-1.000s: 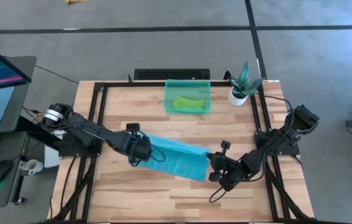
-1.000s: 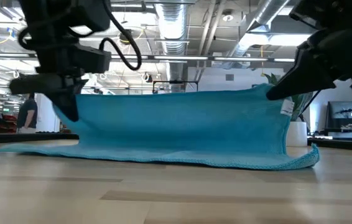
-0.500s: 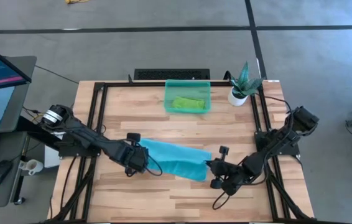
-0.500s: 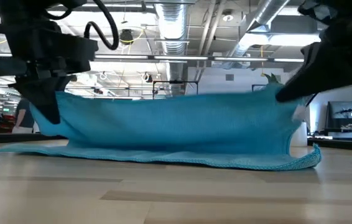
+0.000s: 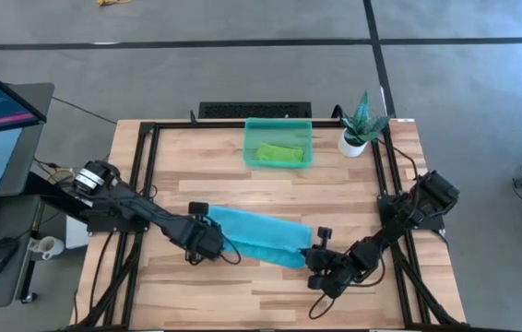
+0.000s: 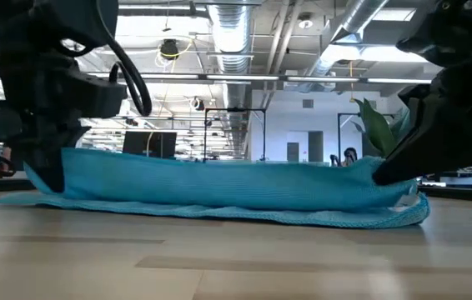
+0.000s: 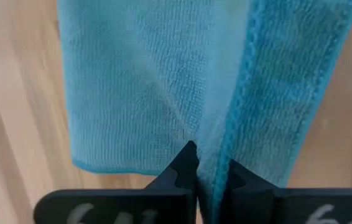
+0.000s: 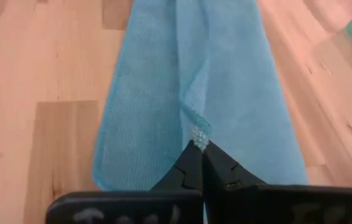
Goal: Roll microfiber towels into tight, uniform cylinder then place into a basket
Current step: Fold the blue microfiber cloth
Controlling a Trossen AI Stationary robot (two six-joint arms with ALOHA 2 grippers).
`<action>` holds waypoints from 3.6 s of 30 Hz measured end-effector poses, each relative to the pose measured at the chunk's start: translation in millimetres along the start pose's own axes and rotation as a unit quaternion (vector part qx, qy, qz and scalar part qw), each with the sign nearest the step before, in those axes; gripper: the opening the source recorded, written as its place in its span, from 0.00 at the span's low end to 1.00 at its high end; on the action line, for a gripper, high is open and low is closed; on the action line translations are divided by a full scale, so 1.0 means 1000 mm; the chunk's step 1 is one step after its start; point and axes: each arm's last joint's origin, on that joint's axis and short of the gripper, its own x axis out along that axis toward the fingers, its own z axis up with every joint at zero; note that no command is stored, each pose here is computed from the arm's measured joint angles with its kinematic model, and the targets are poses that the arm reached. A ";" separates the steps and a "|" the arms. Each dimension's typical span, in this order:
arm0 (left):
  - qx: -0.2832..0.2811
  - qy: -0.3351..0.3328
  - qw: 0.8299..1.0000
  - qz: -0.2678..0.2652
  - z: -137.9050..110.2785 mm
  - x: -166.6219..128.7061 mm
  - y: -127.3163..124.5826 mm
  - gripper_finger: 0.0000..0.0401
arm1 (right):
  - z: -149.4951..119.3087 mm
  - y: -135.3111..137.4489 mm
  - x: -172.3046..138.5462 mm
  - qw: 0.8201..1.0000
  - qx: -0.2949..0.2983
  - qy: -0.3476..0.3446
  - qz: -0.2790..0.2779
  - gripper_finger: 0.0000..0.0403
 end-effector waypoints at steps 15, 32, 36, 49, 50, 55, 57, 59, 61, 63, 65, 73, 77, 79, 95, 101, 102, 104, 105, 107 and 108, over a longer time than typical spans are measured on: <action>-0.012 0.015 0.999 -0.030 0.001 0.002 -0.003 0.06 | 0.001 0.000 0.000 1.000 0.003 0.001 0.007 0.12; -0.025 0.028 0.996 -0.076 0.005 -0.006 -0.007 0.35 | 0.004 0.007 -0.002 0.993 0.064 0.049 0.087 0.43; -0.016 0.024 0.997 -0.075 0.009 -0.018 -0.010 0.34 | 0.015 0.010 -0.003 0.989 0.087 0.050 0.104 0.47; -0.022 -0.033 0.999 0.006 0.014 -0.041 -0.019 0.34 | 0.060 0.011 -0.020 0.996 0.014 0.065 0.066 0.46; -0.027 -0.048 0.998 0.011 0.015 -0.040 -0.020 0.34 | 0.064 0.009 -0.019 0.996 0.004 0.061 0.059 0.45; -0.060 -0.125 0.990 0.021 0.028 -0.030 -0.018 0.34 | 0.073 -0.004 -0.009 0.996 -0.047 0.066 0.034 0.42; -0.079 -0.157 0.984 0.013 0.035 -0.025 -0.014 0.34 | 0.076 -0.013 -0.004 0.995 -0.061 0.080 0.020 0.41; -0.099 -0.193 0.976 0.000 0.044 -0.020 -0.010 0.34 | 0.080 -0.024 0.002 0.993 -0.063 0.102 0.006 0.40; -0.114 -0.221 0.969 -0.009 0.050 -0.017 -0.006 0.34 | 0.085 -0.034 0.005 0.989 -0.067 0.131 -0.003 0.38; -0.123 -0.229 0.966 -0.010 0.054 -0.015 -0.001 0.34 | 0.088 -0.045 0.006 0.984 -0.082 0.159 -0.019 0.37; -0.138 -0.231 0.963 -0.002 0.056 -0.013 0.005 0.34 | 0.089 -0.054 0.007 0.977 -0.104 0.183 -0.036 0.35; -0.204 -0.191 0.960 -0.026 0.059 0.000 0.022 0.34 | 0.101 -0.101 -0.006 0.970 -0.071 0.183 -0.140 0.30; -0.222 -0.153 0.962 -0.038 0.061 0.016 0.028 0.34 | 0.108 -0.113 -0.010 0.974 -0.041 0.163 -0.149 0.29; -0.229 -0.137 0.963 -0.030 0.062 0.026 0.033 0.34 | 0.108 -0.115 -0.010 0.974 -0.039 0.165 -0.151 0.29; -0.166 -0.110 0.980 0.024 0.062 0.040 0.056 0.34 | 0.103 -0.103 -0.017 0.975 -0.042 0.165 -0.145 0.29; -0.185 -0.091 0.969 0.136 0.058 0.042 0.072 0.34 | 0.099 -0.106 -0.020 0.970 -0.033 0.182 -0.159 0.29; -0.189 -0.097 0.967 0.140 0.060 0.040 0.073 0.34 | 0.098 -0.106 -0.020 0.969 -0.030 0.186 -0.162 0.29; -0.193 -0.106 0.966 0.137 0.065 0.035 0.072 0.34 | 0.096 -0.108 -0.022 0.966 -0.022 0.194 -0.171 0.29; -0.197 -0.115 0.964 0.133 0.069 0.031 0.071 0.34 | 0.095 -0.109 -0.023 0.964 -0.016 0.197 -0.176 0.29; -0.212 -0.145 0.959 0.122 0.078 0.023 0.069 0.34 | 0.093 -0.111 -0.025 0.961 -0.004 0.203 -0.186 0.29; -0.222 -0.164 0.954 0.114 0.083 0.020 0.067 0.34 | 0.093 -0.112 -0.027 0.960 0.004 0.204 -0.191 0.29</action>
